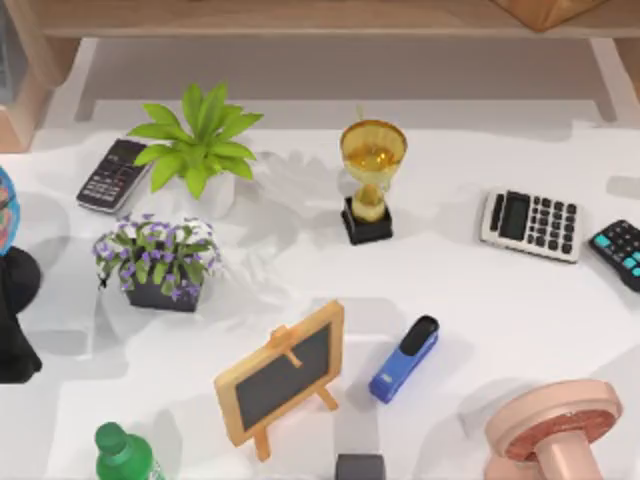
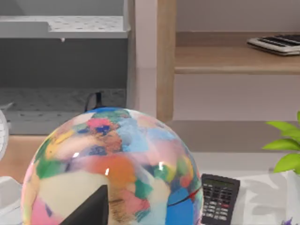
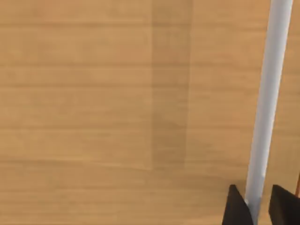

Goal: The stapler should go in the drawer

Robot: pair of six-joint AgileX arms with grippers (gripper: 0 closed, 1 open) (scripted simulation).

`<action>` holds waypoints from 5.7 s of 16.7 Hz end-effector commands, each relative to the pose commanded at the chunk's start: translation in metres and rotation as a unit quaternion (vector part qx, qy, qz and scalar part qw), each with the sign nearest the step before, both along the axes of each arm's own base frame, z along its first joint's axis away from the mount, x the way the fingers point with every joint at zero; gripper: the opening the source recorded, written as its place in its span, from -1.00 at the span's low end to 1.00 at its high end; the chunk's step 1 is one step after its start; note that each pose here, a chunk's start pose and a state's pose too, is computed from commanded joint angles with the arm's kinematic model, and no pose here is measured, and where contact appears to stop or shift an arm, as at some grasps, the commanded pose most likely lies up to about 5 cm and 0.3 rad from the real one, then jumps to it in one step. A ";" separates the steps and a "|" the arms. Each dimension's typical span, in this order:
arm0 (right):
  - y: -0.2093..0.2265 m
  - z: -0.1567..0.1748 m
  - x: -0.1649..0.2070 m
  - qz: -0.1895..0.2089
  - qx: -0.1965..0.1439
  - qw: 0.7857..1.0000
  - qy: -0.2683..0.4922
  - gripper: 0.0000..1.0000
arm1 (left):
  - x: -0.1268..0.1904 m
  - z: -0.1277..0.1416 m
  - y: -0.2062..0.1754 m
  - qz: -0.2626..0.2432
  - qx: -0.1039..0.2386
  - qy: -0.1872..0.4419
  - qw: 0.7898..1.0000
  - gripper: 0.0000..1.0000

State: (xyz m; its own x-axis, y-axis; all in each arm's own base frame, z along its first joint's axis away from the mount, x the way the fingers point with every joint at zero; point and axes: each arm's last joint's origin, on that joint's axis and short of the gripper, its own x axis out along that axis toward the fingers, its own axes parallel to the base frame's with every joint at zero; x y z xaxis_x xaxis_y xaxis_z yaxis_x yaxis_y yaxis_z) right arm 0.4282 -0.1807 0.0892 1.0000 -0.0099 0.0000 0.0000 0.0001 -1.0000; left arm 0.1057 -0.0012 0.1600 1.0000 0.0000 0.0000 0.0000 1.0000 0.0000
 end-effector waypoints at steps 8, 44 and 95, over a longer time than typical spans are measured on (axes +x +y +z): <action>0.000 0.000 0.000 0.000 0.000 1.000 0.000 -1.00 | 0.000 0.000 0.000 0.000 0.000 0.000 1.000 1.00; 0.001 -0.003 -0.162 0.003 0.001 1.000 0.002 -1.00 | 0.000 0.000 0.000 0.000 0.000 0.000 1.000 1.00; 0.016 0.011 -0.204 -0.128 0.368 0.915 0.108 1.00 | 0.000 0.000 0.000 0.000 0.000 0.000 1.000 1.00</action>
State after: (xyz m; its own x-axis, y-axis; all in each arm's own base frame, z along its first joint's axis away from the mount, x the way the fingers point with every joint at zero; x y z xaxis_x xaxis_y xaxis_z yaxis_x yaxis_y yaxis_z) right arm 0.2241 -0.1647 0.1000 0.9407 -0.1617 -0.2982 -0.1034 0.7006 -0.7060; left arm 0.1057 -0.0012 0.1600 1.0000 0.0000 0.0000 0.0000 1.0000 0.0000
